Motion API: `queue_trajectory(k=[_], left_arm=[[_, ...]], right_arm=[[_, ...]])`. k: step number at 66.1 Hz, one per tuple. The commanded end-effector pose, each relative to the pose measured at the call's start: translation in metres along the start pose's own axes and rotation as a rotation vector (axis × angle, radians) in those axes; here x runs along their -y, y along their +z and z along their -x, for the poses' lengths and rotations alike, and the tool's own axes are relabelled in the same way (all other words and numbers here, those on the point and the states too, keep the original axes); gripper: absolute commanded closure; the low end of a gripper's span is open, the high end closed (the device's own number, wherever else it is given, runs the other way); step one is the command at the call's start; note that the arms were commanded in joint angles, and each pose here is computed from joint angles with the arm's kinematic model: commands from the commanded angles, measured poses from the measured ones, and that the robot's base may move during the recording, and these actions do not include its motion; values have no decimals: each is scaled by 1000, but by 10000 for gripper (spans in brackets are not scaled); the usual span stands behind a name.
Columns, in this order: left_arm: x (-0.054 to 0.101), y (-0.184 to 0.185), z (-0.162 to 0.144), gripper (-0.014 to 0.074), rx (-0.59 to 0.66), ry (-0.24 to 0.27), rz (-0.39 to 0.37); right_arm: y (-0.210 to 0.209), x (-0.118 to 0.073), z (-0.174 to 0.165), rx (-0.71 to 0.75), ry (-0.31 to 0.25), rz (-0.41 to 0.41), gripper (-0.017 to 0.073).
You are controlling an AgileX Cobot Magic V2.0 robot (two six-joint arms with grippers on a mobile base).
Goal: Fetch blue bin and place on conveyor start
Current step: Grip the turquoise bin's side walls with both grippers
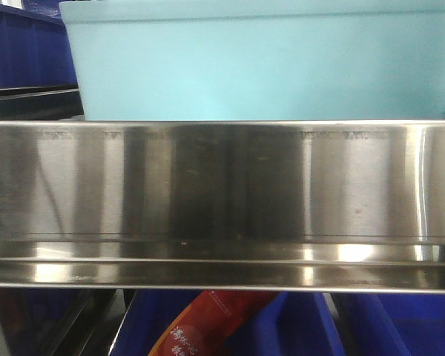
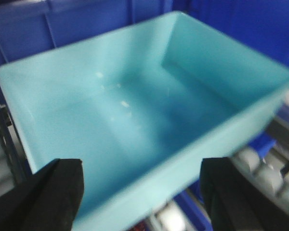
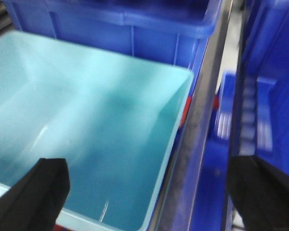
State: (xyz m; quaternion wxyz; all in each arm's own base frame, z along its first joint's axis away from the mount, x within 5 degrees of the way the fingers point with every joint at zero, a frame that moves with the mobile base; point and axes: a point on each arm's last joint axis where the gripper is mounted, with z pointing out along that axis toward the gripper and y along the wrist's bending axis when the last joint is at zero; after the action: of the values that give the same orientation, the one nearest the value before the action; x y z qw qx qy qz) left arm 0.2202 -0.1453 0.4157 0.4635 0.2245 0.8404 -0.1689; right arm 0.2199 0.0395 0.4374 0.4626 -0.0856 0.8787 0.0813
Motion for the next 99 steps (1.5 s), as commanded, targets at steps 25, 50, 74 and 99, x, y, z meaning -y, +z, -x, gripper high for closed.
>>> queue_trajectory(k=[25, 50, 74, 99], left_arm=[[-64, 82, 41, 185, -315, -166, 270], [-93, 132, 15, 185, -444, -251, 283], [-92, 145, 6, 574, -488, -286, 249], [-79, 96, 28, 705, -418, -261, 249]], right_arm=[[75, 16, 28, -301, 83, -95, -9], [152, 22, 11, -421, 122, -64, -6], [177, 25, -1, -490, 126, -69, 568], [130, 21, 17, -387, 110, -75, 712]])
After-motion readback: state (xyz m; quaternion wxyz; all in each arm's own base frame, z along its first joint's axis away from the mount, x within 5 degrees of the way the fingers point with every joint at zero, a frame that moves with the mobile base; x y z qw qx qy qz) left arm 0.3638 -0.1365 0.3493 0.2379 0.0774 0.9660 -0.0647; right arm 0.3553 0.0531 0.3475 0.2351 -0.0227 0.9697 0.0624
